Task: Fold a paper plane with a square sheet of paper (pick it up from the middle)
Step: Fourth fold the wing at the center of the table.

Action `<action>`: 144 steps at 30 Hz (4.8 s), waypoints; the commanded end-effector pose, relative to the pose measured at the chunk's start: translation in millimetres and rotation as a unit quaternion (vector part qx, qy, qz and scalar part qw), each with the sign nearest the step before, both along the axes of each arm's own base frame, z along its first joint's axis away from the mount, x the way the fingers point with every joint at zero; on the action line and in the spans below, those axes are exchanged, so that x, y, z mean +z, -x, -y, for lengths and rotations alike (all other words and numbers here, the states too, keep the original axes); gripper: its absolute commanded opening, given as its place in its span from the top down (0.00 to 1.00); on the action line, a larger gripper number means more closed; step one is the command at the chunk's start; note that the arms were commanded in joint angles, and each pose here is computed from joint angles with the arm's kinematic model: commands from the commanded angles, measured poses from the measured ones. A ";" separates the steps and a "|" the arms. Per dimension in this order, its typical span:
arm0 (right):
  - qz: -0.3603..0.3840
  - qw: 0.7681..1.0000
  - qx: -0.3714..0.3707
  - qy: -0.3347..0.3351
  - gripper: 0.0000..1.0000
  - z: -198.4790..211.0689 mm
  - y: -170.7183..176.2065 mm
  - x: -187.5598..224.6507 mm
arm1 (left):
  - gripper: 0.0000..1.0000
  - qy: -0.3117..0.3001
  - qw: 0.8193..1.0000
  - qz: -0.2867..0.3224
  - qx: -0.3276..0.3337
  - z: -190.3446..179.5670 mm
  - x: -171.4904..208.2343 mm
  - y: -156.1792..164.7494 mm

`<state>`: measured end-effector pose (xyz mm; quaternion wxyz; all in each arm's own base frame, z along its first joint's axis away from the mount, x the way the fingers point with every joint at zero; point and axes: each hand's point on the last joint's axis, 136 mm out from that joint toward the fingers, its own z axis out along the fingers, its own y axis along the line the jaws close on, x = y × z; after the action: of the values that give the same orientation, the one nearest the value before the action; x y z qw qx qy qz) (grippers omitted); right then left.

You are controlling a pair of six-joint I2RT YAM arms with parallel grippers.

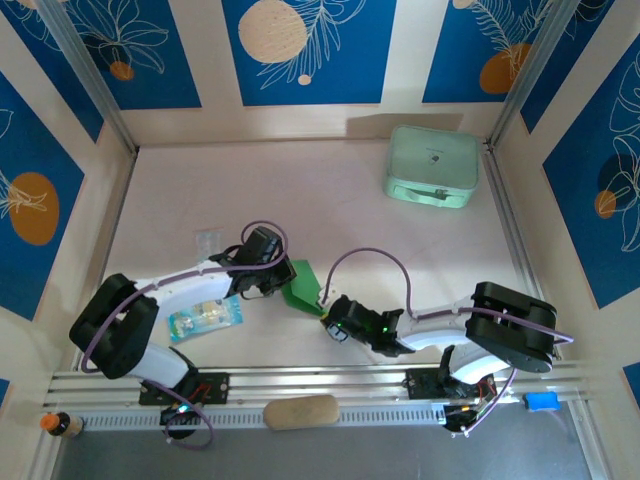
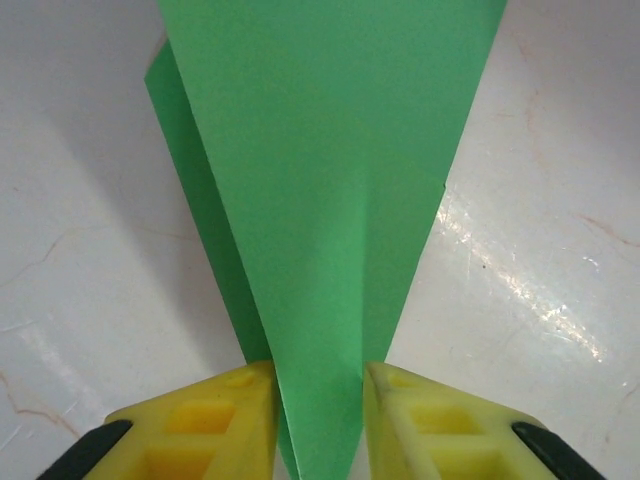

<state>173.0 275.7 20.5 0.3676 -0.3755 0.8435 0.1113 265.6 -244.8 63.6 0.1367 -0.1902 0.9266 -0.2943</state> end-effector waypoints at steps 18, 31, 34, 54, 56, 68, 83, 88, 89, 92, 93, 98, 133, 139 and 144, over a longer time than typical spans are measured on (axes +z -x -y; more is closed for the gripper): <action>0.022 1.000 -0.010 0.020 0.79 -8.0 -3.8 8.2 | 1.00 0.011 1.000 -0.006 0.008 -2.0 -1.1 0.4; -0.003 1.000 -0.017 -0.006 0.89 -6.0 -2.0 8.4 | 1.00 0.011 1.000 -0.005 0.008 -2.7 0.0 0.2; -0.014 1.000 -0.022 -0.012 0.91 -5.4 -2.4 6.8 | 1.00 0.011 1.000 -0.003 0.009 -3.4 1.4 0.0; -0.259 0.952 -0.048 -0.152 0.94 -14.4 10.9 -6.3 | 0.39 -0.014 0.997 0.058 0.046 -35.0 33.5 -0.5; -0.276 0.947 -0.061 -0.155 0.94 -13.1 10.2 -10.1 | 0.39 -0.013 0.997 0.059 0.046 -35.4 34.3 0.3; -0.270 0.948 -0.086 -0.148 0.92 -1.7 7.3 -15.8 | 0.60 0.018 0.999 0.046 0.010 -13.5 26.9 -1.3; -0.230 0.954 -0.084 -0.170 0.92 9.1 1.4 -9.8 | 0.91 0.060 0.997 0.012 -0.047 24.2 9.0 3.9; -0.228 0.954 -0.097 -0.169 0.90 13.4 0.2 -8.9 | 0.92 0.063 0.996 -0.002 -0.067 37.7 -0.3 3.9; -0.226 0.954 -0.096 -0.170 0.90 13.7 0.4 -7.8 | 0.92 0.065 0.996 -0.003 -0.069 40.0 -1.1 2.8; -0.224 0.955 -0.094 -0.169 0.88 14.3 0.6 -6.2 | 0.91 0.076 0.995 0.000 -0.071 47.9 -0.7 -2.6; -0.226 0.955 -0.092 -0.170 0.88 14.0 1.1 -5.6 | 0.91 0.081 0.994 0.001 -0.074 51.3 0.0 -4.0; -0.231 0.952 -0.096 -0.174 0.85 13.2 1.0 -3.6 | 0.91 0.085 0.993 -0.003 -0.086 62.5 -2.7 -5.3; -0.275 0.933 -0.091 -0.212 0.93 16.5 -2.7 3.4 | 0.91 0.042 0.994 -0.031 -0.101 52.8 -29.5 9.9; -0.266 0.938 -0.086 -0.206 0.93 14.9 -3.0 2.7 | 0.93 0.029 0.994 -0.049 -0.098 46.8 -44.1 17.5; -0.246 0.951 -0.066 -0.177 0.93 12.0 -5.0 2.5 | 0.97 0.013 0.994 -0.063 -0.091 37.0 -54.6 28.6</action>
<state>174.7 259.5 20.3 0.2069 -0.1822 0.9006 0.3360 250.9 -287.1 18.6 0.0635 -0.1238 0.9368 -0.3209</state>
